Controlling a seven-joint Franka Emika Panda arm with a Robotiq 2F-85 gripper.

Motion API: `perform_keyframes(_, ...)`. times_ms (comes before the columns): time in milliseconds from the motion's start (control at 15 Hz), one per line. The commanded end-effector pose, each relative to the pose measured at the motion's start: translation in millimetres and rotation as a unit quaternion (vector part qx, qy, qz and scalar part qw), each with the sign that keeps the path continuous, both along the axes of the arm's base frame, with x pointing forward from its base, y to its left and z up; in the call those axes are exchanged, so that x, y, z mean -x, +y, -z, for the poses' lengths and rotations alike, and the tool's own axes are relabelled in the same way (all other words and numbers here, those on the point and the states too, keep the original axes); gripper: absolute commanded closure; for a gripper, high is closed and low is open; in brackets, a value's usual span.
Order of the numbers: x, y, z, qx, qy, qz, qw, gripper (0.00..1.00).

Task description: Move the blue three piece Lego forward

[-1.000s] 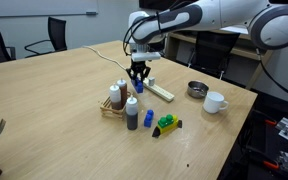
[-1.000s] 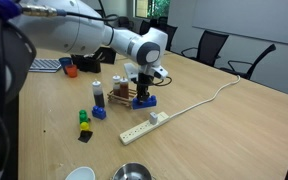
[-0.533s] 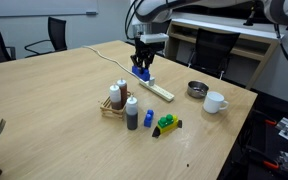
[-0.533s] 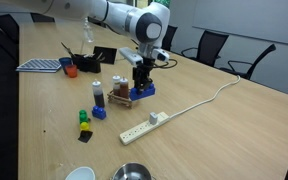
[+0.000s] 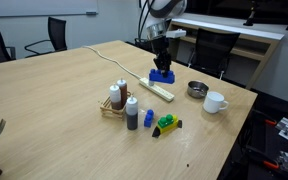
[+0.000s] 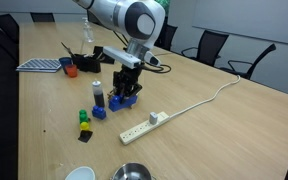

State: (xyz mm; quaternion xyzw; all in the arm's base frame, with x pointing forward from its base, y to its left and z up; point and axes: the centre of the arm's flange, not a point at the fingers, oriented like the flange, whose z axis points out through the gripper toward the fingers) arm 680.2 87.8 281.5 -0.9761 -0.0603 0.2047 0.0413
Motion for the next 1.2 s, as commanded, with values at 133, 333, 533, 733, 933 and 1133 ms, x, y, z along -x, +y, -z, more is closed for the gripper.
perform_keyframes(133, 119, -10, 38, -0.036, 0.089, -0.080, 0.9922, 0.90)
perform_keyframes(333, 178, -4, 73, -0.046, 0.147, -0.100, 0.9830, 0.90)
perform_keyframes(533, 218, 3, 94, -0.041, 0.173, -0.112, 0.9777, 0.90)
perform_keyframes(733, 235, 7, 101, -0.027, 0.133, -0.101, 0.9856, 0.90)
perform_keyframes(933, 226, 15, 100, -0.017, 0.054, -0.081, 0.9951, 0.90)
perform_keyframes(1133, 216, 26, 101, 0.008, -0.027, -0.063, 0.9976, 0.90)
